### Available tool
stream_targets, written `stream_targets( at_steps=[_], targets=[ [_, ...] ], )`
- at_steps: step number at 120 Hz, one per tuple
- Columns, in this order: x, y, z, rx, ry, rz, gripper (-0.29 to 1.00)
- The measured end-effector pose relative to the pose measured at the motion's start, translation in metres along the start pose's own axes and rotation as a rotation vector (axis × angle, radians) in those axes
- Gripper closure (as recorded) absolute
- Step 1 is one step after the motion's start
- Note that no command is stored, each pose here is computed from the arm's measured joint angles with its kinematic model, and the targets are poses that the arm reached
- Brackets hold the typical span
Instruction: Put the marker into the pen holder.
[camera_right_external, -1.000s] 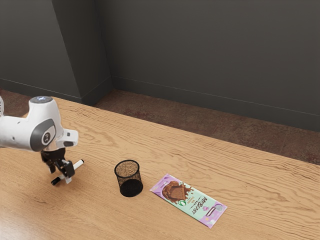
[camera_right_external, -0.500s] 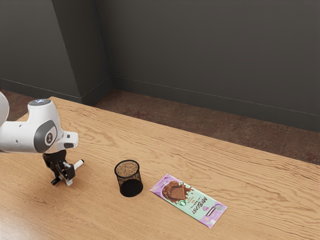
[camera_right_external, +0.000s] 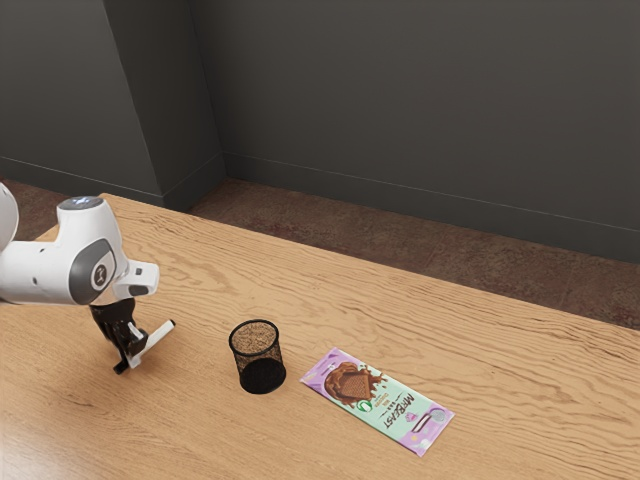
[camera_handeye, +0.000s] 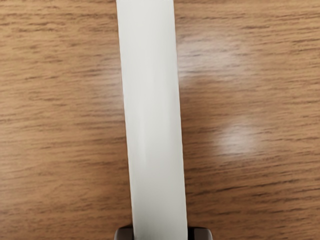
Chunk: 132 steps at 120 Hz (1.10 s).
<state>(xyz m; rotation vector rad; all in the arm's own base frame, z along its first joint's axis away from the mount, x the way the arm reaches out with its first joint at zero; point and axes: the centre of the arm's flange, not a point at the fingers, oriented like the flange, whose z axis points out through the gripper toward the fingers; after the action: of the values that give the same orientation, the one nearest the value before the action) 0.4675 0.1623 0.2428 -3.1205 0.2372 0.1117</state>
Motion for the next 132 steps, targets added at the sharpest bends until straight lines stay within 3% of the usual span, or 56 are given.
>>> stream_targets(
  at_steps=[30, 49, 63, 74, 98, 132],
  targets=[
    [0.021, 0.014, -0.032, 0.023, 0.065, 0.045, 0.77],
    [0.086, 0.053, -0.11, 0.068, 0.163, 0.166, 0.78],
    [0.121, 0.094, -0.164, 0.092, 0.162, 0.26, 0.79],
    [0.133, 0.129, -0.192, 0.097, 0.097, 0.316, 0.79],
    [0.119, 0.176, -0.212, 0.072, -0.149, 0.34, 0.78],
    [0.088, 0.206, -0.21, 0.025, -0.437, 0.302, 0.77]
  ],
)
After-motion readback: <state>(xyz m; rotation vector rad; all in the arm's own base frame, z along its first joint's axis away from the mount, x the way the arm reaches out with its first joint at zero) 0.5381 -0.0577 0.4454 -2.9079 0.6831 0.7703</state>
